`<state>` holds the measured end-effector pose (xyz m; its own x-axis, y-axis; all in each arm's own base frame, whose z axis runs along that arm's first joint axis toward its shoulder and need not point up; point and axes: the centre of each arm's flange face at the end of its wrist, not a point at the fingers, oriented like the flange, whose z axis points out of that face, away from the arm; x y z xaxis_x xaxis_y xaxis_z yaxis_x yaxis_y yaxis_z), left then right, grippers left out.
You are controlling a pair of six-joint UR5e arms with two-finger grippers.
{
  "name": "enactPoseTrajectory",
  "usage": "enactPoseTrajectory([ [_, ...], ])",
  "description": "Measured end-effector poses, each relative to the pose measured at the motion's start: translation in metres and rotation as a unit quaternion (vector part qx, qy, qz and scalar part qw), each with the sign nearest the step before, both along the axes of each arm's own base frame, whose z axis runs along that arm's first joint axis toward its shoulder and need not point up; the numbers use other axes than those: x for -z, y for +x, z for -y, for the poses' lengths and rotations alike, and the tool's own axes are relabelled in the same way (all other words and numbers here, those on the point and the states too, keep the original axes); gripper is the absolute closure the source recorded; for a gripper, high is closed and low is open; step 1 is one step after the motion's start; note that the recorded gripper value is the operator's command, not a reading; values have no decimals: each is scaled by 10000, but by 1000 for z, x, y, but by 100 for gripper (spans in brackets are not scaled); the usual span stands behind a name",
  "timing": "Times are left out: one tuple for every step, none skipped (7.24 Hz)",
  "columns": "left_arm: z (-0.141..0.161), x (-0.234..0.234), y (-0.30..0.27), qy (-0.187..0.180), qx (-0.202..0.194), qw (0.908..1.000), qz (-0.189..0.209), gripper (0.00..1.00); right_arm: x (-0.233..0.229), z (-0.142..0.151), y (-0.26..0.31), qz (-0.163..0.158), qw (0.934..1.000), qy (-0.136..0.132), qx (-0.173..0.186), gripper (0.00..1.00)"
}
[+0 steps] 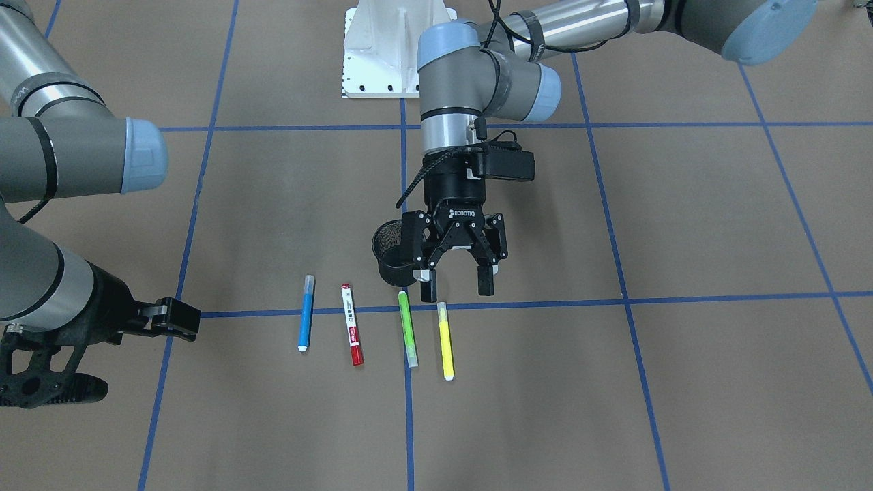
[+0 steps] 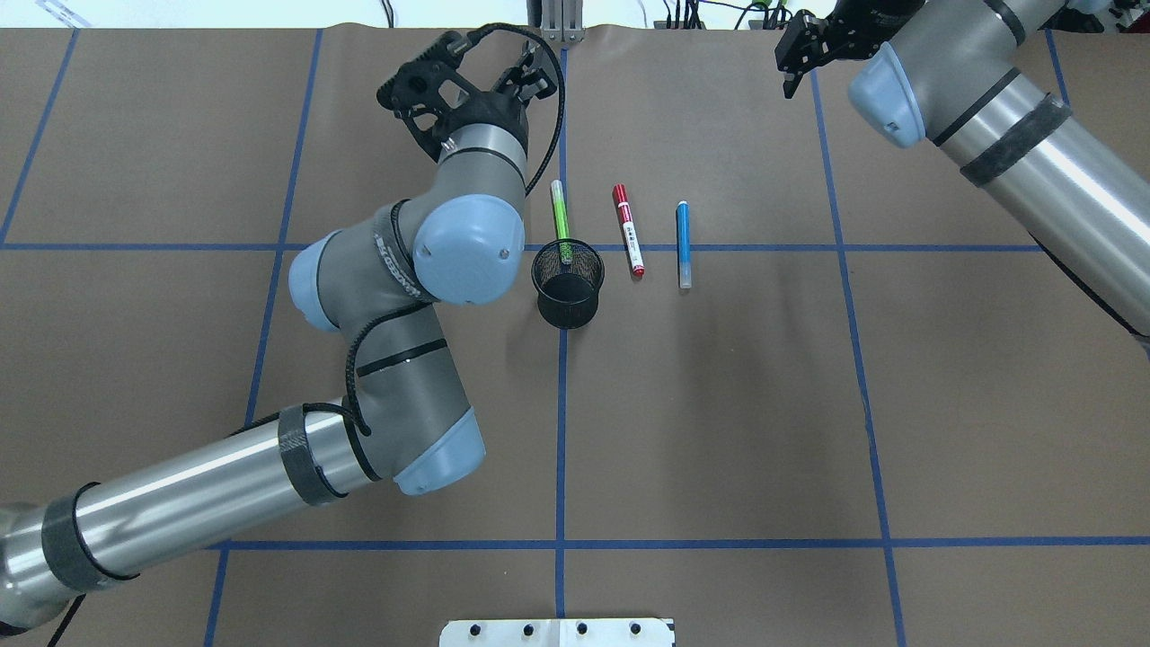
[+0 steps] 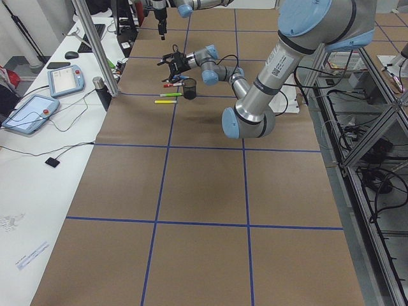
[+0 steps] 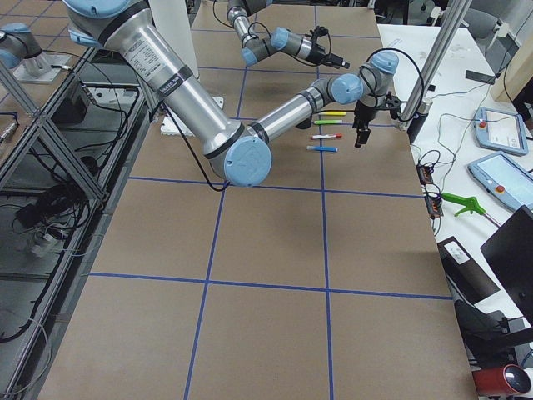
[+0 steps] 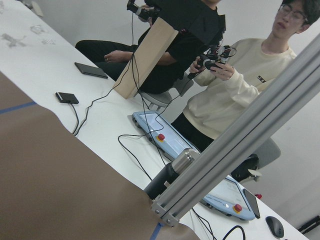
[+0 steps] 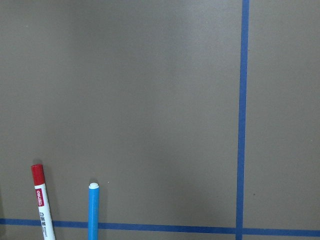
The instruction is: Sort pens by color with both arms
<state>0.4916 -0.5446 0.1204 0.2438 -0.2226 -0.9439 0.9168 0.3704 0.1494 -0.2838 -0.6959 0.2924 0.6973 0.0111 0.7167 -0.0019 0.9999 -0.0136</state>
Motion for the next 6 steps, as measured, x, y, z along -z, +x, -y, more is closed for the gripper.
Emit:
enactPoseTrajectory([
  [21,-4,-30,-91,-561,9981,247,0,-7,2,5,-170,9998,-48,-83,0],
  [39,-19,-69,-318,-1263,9900,548,0,-18,5,29,-317,9991,-89,-276,0],
  [52,-33,-118,-638,-2017,9734,881,0,-44,-1,79,-376,9976,-159,-566,0],
  [65,-42,-169,-934,-2654,9528,1144,0,-86,-19,138,-356,9959,-290,-785,0],
  [82,-53,-225,-1196,-3260,9283,1334,0,-143,-47,205,-234,9956,-405,-811,0],
  [100,-67,-281,-1353,-3783,9049,1408,0,-197,-75,258,-109,9968,-405,-676,0],
])
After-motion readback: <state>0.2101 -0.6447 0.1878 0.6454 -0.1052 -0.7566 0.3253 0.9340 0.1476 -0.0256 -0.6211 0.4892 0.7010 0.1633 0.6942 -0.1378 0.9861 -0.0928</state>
